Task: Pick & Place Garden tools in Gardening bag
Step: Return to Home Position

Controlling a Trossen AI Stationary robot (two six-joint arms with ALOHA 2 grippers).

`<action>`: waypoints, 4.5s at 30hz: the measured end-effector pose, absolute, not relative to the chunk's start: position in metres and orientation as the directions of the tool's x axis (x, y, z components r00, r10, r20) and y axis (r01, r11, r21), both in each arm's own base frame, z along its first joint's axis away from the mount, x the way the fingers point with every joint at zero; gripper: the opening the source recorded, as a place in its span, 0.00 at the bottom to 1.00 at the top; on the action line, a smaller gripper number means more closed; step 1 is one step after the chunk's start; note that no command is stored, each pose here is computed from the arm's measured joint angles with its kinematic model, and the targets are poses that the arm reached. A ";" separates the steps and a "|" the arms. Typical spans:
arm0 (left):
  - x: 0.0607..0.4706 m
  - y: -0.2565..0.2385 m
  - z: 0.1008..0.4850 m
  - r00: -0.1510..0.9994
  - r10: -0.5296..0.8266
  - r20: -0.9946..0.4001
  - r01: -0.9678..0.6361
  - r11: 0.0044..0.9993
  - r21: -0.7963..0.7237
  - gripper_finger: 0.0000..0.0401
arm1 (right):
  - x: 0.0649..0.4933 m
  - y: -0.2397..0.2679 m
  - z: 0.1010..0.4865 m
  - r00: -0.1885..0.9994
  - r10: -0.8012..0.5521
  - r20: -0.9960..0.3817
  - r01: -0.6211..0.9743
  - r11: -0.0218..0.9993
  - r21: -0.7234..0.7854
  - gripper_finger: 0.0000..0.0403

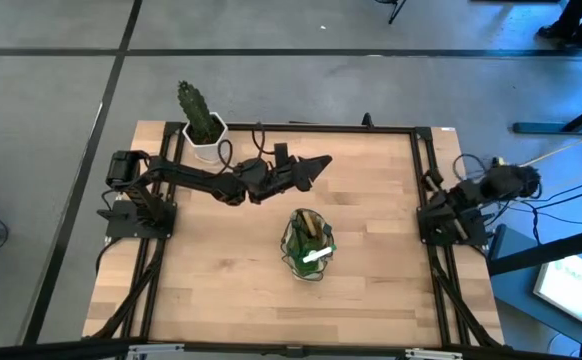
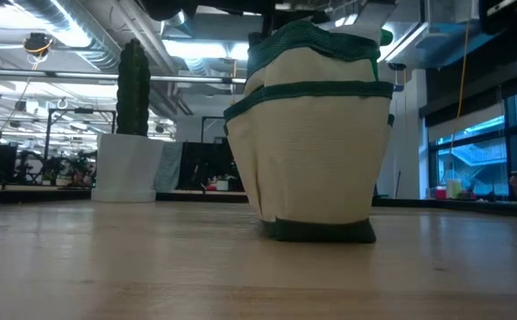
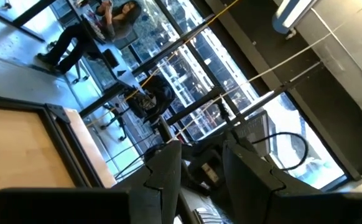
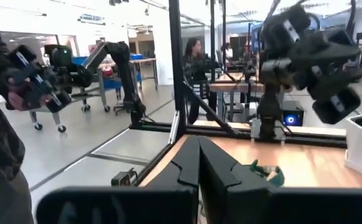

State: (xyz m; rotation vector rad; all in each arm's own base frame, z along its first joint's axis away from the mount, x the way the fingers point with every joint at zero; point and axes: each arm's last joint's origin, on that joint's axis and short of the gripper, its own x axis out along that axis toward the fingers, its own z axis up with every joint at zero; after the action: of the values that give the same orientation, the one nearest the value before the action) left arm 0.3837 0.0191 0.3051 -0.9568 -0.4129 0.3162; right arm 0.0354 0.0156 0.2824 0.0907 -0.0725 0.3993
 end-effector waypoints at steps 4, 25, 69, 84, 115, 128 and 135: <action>0.384 0.017 0.305 0.875 0.441 0.197 -0.081 0.536 -0.840 0.28 | 0.045 0.021 0.268 0.919 0.386 0.074 -0.392 0.915 0.099 0.01; 0.384 0.006 0.304 0.875 0.446 0.188 -0.073 0.506 -0.860 0.28 | 0.074 0.032 0.225 0.924 0.348 0.160 -0.374 0.909 0.184 0.01; 0.385 0.004 0.299 0.888 0.440 0.136 -0.090 0.455 -0.886 0.28 | 0.096 0.007 0.171 0.987 0.158 0.006 -0.156 0.965 0.211 0.01; 0.385 0.004 0.297 0.893 0.434 0.117 -0.137 0.510 -0.849 0.28 | 0.096 -0.001 0.171 0.999 -0.043 0.006 0.040 0.975 0.220 0.01; 0.301 0.002 0.364 0.998 -0.039 -0.045 0.032 0.990 -0.136 0.00 | 0.096 -0.002 0.171 0.998 -0.070 0.005 0.067 0.969 0.237 0.01; 0.231 -0.009 0.333 0.996 0.003 0.087 0.010 0.989 -0.146 0.00 | 0.096 -0.002 0.171 0.997 -0.072 0.005 0.069 0.969 0.237 0.01; 0.201 -0.007 0.309 0.988 0.043 0.149 -0.019 0.988 -0.155 0.00 | 0.096 -0.002 0.171 0.997 -0.072 0.005 0.068 0.969 0.237 0.01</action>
State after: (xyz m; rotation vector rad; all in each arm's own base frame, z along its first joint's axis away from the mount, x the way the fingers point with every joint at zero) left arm 0.2011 -0.0069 0.3092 -0.1538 -0.1530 0.0312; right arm 0.0961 -0.0017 0.1707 0.2391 -0.0137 -0.0706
